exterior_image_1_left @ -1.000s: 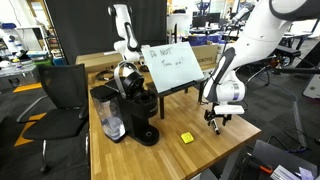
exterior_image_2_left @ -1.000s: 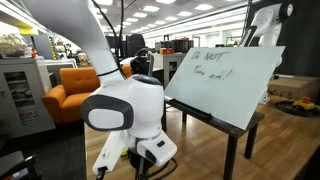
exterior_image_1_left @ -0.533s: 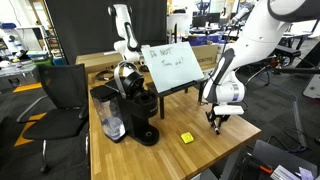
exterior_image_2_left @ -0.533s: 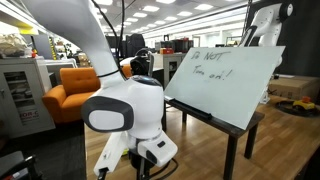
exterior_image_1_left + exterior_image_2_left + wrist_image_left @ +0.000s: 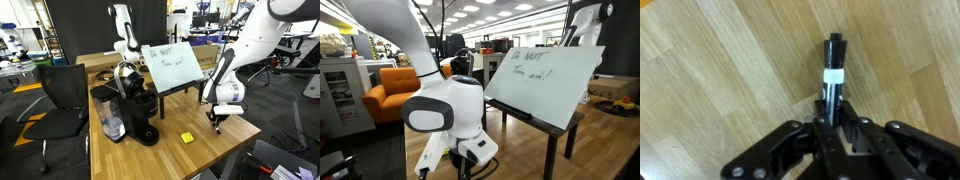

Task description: Pick the marker on the table and place it on the board stand

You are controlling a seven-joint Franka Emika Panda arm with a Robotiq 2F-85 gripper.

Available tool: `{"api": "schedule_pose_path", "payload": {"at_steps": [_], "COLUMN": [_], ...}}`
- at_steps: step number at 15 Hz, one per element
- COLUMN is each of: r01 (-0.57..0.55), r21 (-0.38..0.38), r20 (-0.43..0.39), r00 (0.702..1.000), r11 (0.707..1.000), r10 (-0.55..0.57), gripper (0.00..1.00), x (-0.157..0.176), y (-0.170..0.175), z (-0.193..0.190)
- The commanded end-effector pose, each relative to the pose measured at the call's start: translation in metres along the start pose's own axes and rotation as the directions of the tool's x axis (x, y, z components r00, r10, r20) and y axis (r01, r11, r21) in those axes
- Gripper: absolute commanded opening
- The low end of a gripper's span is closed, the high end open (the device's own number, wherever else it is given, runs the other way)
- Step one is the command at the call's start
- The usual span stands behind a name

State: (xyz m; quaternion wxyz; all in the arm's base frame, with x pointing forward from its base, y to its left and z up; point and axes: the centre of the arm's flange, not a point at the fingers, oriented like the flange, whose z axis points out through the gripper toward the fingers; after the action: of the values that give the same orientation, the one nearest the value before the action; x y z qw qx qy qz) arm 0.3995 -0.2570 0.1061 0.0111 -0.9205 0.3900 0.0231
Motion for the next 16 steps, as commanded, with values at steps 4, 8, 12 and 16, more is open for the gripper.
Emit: {"api": "schedule_pose_path", "payload": {"at_steps": [4,8,12,16], "r01": [0.017,0.047,0.075,0.082], "r21": [0.008,0.020,0.040,0.072], "r20": [-0.047,-0.079,-0.107,-0.134], "r00": [0.999,0.996,0.992,0.988], "r11": [1.000,0.999,0.996,0.994], "r10": [-0.017,-0.046,-0.070,-0.072], "gripper": [0.05,0.05,0.05,0.05], "x": [-0.014,-0.030,-0.043,-0.049], "y": [-0.004,-0.013,-0.026,-0.036], "z": [-0.002,-0.010,-0.020,-0.039]}}
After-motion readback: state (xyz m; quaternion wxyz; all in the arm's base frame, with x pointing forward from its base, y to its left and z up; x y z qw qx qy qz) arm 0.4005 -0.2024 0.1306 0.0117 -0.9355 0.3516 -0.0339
